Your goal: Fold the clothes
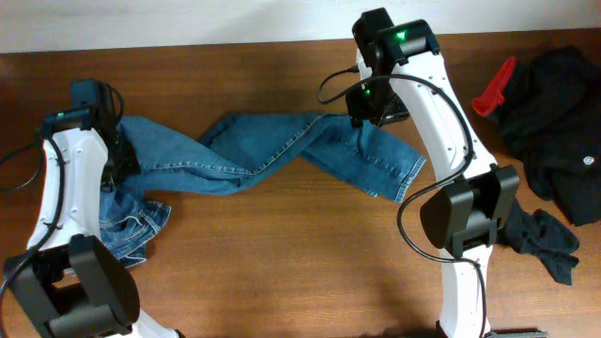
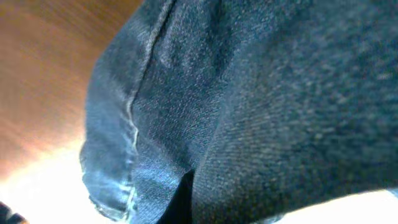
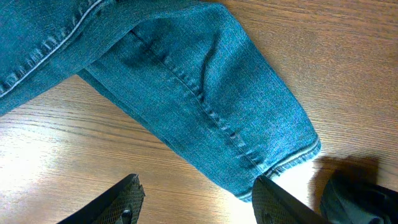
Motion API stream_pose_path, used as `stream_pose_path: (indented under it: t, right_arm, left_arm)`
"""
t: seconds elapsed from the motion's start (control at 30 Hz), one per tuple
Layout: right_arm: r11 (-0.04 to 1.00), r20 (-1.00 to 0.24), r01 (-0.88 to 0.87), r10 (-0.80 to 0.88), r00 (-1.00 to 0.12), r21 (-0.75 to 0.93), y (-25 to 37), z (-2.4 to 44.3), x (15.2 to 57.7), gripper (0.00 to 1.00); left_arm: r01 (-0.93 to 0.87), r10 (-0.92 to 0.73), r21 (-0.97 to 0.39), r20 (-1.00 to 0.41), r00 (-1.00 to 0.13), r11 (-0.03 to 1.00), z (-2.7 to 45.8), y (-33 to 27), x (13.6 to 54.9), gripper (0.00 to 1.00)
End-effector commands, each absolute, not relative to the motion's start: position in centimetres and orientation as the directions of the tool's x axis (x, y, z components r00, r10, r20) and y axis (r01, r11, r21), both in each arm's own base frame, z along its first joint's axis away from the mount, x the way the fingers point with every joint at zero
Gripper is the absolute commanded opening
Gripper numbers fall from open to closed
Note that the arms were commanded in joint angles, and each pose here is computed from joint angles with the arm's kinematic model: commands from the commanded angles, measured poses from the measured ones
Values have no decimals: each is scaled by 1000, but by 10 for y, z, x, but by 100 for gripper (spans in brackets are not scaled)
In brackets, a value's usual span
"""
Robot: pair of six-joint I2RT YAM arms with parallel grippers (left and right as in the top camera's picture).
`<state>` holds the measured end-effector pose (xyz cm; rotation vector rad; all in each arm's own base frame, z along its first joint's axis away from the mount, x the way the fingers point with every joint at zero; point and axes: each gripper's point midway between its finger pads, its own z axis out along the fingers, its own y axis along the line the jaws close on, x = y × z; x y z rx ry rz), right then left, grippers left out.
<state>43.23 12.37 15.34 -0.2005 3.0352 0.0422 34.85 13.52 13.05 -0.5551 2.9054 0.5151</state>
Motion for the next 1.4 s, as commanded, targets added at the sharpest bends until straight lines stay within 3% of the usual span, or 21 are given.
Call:
stream_pose_path:
  t: [0.0,0.1,0.2,0.33,0.47,0.6,0.63,0.77,0.83,0.97,1.17,1.37]
  right_arm:
    - [989,-133,-142,-136,-982,33,125,164,435,61]
    - [989,-137,-142,-136,-981,34,125,164,435,61]
    - [989,-137,-142,-136,-981,34,125,164,435,61]
    - [989,-136,-142,-136,-981,34,125,164,435,62]
    - [989,-136,-142,-136,-981,34,125,164,435,62]
    - [988,-136,-151,-145,-980,33,126,164,435,63]
    - [988,-135,-153,-148,-980,33,126,164,435,65]
    - [964,-136,-257,-247,-960,63,140,163,431,69]
    - [950,-142,-308,-297,-944,60,152,155,431,72]
    - [959,-142,-274,-262,-955,69,162,138,434,72]
    - [966,-95,-249,-243,-965,67,158,118,427,73]
    - [966,-85,-252,-246,-965,63,157,118,425,73]
  left_arm:
    - [-444,-316,333,-372,-873,832,205,155,360,1]
    - [-487,-245,285,-597,-764,826,306,159,374,0]
    - [-465,-137,307,-696,-705,830,363,164,381,1]
    - [-497,-133,331,-712,-690,802,358,196,397,1]
    - [-557,-196,349,-689,-698,754,313,247,427,1]
    - [-605,-334,266,-636,-695,751,255,271,438,52]
    - [-594,-345,249,-621,-704,765,248,269,438,71]
    - [-560,-358,206,-585,-728,803,242,256,433,72]
    - [-486,-366,104,-526,-767,868,231,226,433,70]
    - [-368,-353,-46,-410,-841,929,208,172,430,55]
    - [-209,-209,-29,-261,-942,978,141,111,422,52]
    - [-159,-158,-16,-278,-948,987,72,88,428,52]
